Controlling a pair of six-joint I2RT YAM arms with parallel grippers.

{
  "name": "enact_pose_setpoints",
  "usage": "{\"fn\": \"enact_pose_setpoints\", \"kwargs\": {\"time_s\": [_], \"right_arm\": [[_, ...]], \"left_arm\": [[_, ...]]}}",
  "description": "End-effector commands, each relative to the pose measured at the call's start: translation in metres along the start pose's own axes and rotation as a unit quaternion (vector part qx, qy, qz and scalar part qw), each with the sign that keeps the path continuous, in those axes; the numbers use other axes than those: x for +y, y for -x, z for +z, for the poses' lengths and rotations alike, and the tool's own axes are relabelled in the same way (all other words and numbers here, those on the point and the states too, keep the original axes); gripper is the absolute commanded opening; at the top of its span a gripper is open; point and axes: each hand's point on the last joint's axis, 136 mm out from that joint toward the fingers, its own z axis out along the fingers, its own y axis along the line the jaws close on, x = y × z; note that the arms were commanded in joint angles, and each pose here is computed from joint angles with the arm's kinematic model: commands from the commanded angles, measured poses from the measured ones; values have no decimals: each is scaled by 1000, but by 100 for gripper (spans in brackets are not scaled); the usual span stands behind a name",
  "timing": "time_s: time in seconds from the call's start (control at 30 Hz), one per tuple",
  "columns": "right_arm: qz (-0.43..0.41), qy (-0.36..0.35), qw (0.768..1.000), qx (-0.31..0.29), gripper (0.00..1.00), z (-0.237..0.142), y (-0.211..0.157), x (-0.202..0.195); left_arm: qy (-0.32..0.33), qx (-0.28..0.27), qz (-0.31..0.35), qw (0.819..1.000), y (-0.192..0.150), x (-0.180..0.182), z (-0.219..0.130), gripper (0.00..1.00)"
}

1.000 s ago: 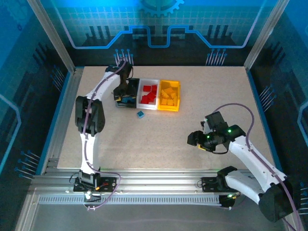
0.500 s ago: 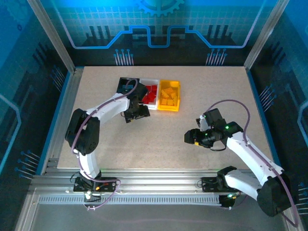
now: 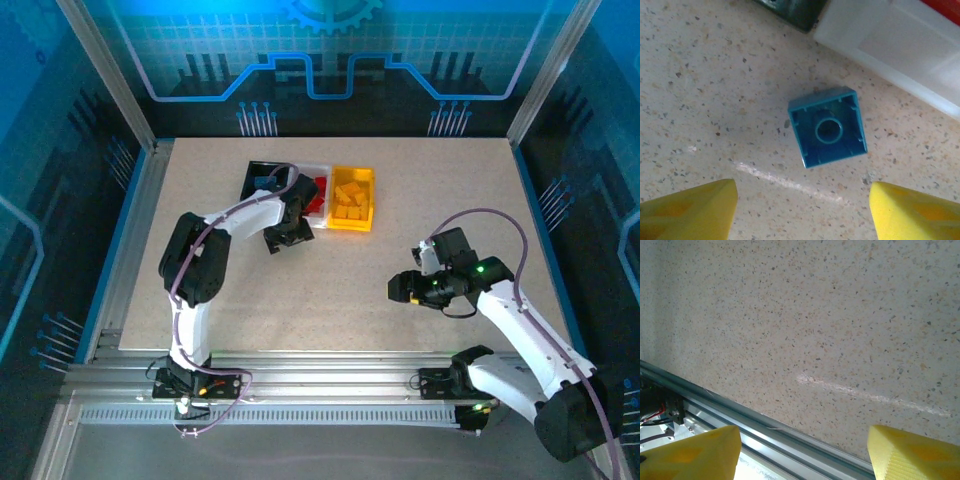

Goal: Sort the legos into containers by color

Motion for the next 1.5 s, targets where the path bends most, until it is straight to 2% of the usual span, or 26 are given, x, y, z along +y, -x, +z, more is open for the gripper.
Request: {"fn": "enact_pose_setpoints", "kwargs": {"time_s": [0.0,0.4,0.63,0.97,1.27,1.47], "right_arm": [[-4,4,1000,10,69,-4,-6,0],[1,2,1000,13,69,-6,-9,-1],[5,-5,1000,15,69,-7,-12,-4],[7,-3,1000,18,69,-7,-12,-2],[5,1,1000,12,69,-4,-7,-2],[11,3,1000,5,69,-2,-4,-5]], "left_arm": [[14,-15,-7,1000,6,0,4,70],[21,-15,0,1000,21,-4,19,69],[23,-12,0,1000,29,-4,29,64],[25,2,5,1000,23,-3,39,39],[3,3,-5,1000,7,10,12,34],[-28,-32,-2,999,35,15,-34,34]]}}
